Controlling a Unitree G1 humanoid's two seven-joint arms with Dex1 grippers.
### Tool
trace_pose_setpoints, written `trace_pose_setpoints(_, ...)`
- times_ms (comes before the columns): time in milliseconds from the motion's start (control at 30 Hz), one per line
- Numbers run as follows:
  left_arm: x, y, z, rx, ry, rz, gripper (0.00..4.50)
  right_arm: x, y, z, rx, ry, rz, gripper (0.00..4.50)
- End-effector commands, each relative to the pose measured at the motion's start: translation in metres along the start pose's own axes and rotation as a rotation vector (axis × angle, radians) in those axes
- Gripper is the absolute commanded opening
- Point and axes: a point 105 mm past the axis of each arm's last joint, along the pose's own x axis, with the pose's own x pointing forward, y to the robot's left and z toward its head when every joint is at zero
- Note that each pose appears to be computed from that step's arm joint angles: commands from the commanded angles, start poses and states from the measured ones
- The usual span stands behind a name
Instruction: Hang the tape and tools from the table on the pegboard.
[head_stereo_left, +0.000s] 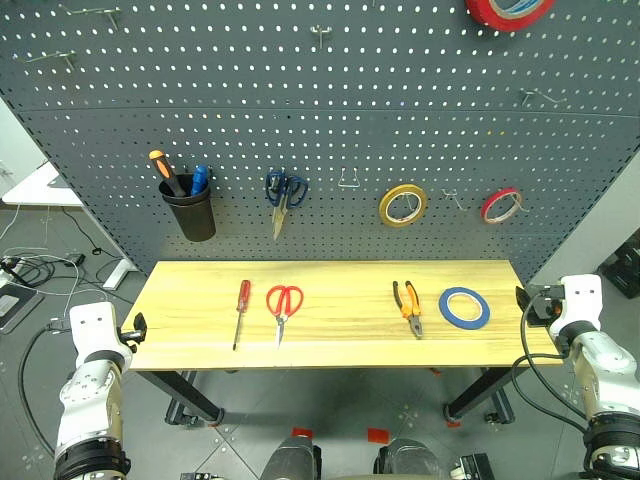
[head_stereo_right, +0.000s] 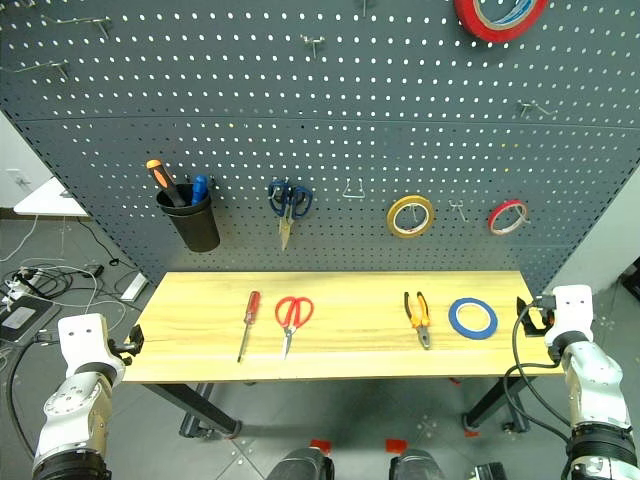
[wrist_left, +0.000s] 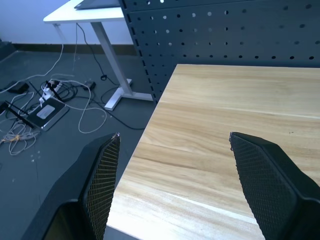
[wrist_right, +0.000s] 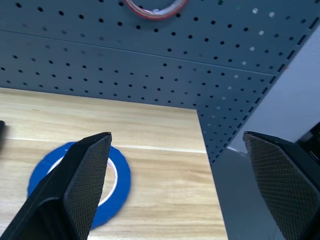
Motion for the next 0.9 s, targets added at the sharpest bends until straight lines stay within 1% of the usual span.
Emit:
trace_pose_setpoints(33, 0.003, 0.004, 0.021, 0.036, -0.073, 0.002, 3.68, 0.0, -0.01, 0.017, -0.022, -0.061, -0.03, 4.5)
trace_pose_setpoints(300, 0.0, 0.012, 0.011, 0.062, -0.038, 0.04, 3.68, 0.0, -0.005, 0.017, -0.01, -0.06, -0.006, 4.5)
trace_pose_setpoints(400, -0.002, 0.013, 0.007, 0.054, -0.022, 0.028, 3.68, -0.001, 0.004, 0.017, -0.006, -0.06, 0.037, 4.5)
trace_pose_setpoints(467, -0.006, 0.005, 0.009, 0.041, -0.042, -0.021, 3.68, -0.004, 0.015, 0.017, -0.046, -0.051, 0.1, 4.5)
trace_pose_setpoints(533, -0.009, -0.008, 0.01, 0.073, -0.053, -0.09, 3.68, -0.008, 0.029, 0.015, -0.07, -0.032, 0.172, 4.5)
trace_pose_setpoints(600, -0.014, -0.023, 0.009, 0.102, -0.048, -0.167, 3.68, -0.011, 0.04, 0.016, -0.112, -0.021, 0.209, 4.5)
trace_pose_setpoints(667, -0.021, -0.047, 0.015, 0.148, -0.066, -0.285, 3.68, -0.014, 0.05, 0.02, -0.173, -0.017, 0.23, 4.5)
trace_pose_setpoints(700, -0.025, -0.061, 0.02, 0.174, -0.081, -0.345, 3.68, -0.016, 0.056, 0.022, -0.185, -0.009, 0.248, 4.5)
trace_pose_setpoints(767, -0.033, -0.103, 0.041, 0.25, -0.149, -0.505, 3.68, -0.019, 0.079, 0.025, -0.233, 0.026, 0.346, 4.5)
trace_pose_setpoints(833, -0.04, -0.123, 0.054, 0.286, -0.188, -0.588, 3.68, -0.023, 0.092, 0.028, -0.251, 0.047, 0.399, 4.5)
trace_pose_setpoints(900, -0.045, -0.143, 0.066, 0.318, -0.217, -0.661, 3.68, -0.021, 0.097, 0.034, -0.264, 0.052, 0.414, 4.5)
